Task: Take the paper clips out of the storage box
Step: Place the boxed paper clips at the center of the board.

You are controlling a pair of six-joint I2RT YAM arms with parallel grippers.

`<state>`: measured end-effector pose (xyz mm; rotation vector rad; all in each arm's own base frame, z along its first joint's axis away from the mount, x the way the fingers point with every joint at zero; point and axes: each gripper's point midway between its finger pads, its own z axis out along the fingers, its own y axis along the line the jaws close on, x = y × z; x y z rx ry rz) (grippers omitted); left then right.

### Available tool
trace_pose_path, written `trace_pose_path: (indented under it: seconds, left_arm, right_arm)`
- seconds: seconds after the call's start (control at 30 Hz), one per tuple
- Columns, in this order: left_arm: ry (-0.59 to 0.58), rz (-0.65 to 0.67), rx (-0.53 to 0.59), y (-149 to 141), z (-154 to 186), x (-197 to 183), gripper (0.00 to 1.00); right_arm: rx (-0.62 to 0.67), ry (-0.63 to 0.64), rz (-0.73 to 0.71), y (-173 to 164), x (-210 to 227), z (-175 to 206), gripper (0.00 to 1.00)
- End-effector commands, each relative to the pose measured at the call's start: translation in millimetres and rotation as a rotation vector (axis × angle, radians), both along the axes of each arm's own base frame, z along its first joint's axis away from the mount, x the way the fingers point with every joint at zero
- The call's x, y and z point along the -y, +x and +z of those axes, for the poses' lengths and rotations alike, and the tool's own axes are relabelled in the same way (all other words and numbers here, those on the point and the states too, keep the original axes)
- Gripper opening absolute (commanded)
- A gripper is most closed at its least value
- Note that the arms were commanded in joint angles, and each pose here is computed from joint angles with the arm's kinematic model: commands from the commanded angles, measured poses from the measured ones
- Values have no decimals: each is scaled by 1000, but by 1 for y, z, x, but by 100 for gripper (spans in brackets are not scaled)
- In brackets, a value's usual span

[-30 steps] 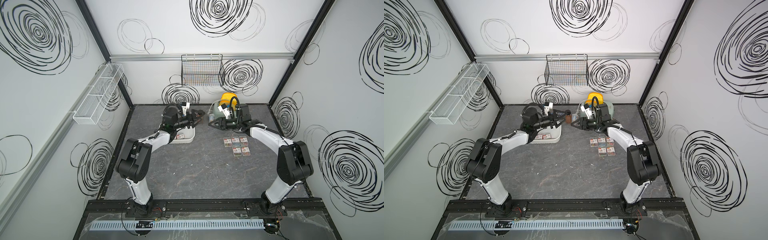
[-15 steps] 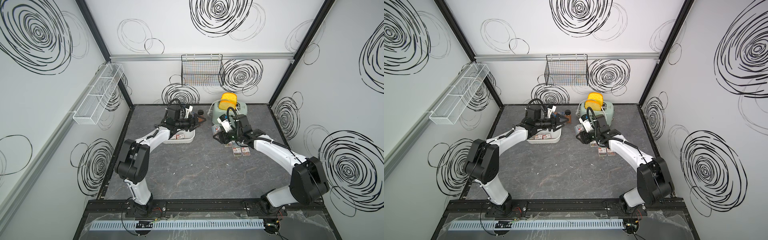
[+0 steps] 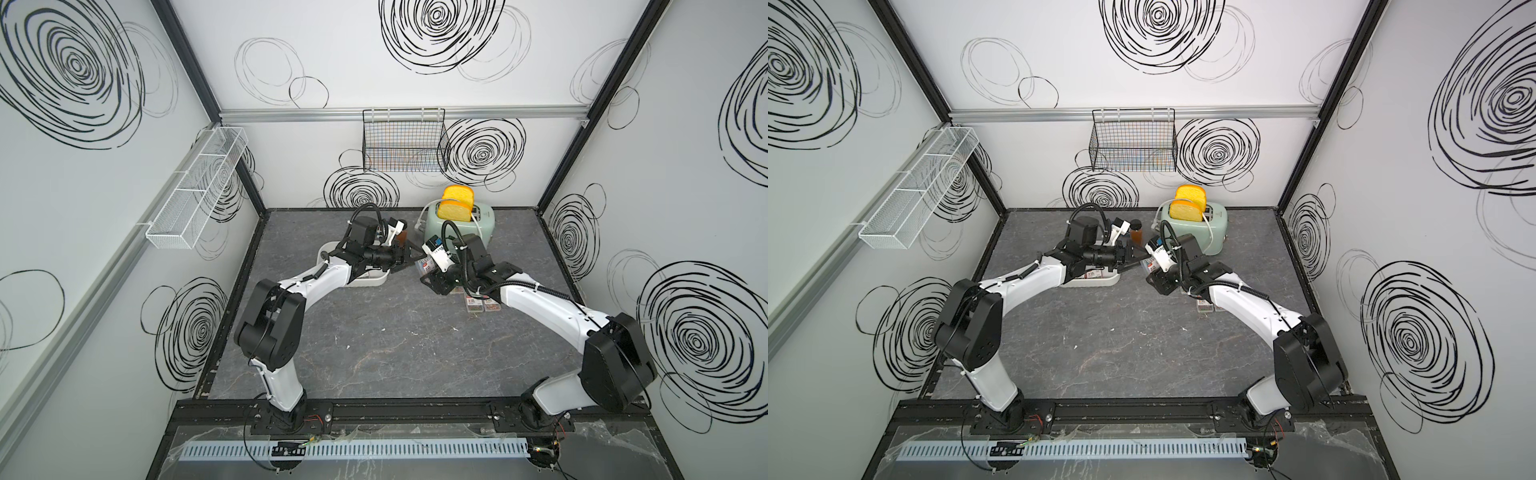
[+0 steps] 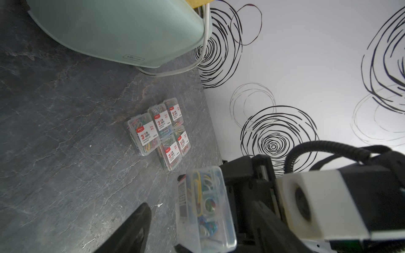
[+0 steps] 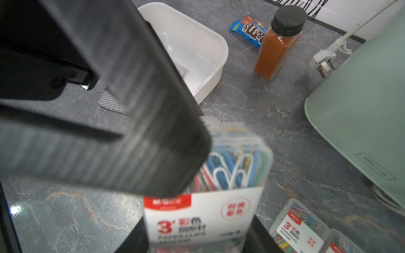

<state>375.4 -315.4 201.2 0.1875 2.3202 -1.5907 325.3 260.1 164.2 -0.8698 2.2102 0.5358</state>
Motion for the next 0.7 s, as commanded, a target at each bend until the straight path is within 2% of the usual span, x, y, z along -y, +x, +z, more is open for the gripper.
trace_pose_path:
  seconds: [0.0,0.47,0.67]
  left_arm:
    - [20,-40,71,-1,13,3,73]
    - [134,-130,93,-8,-8,10,70]
    - [162,-147,85,-10,-17,8,58]
  right_arm:
    - [30,-37,39,0,-5,5,40]
    - [7,-81,97,-10,-17,-5,42]
    - [0,-85,99,-10,-17,-7,42]
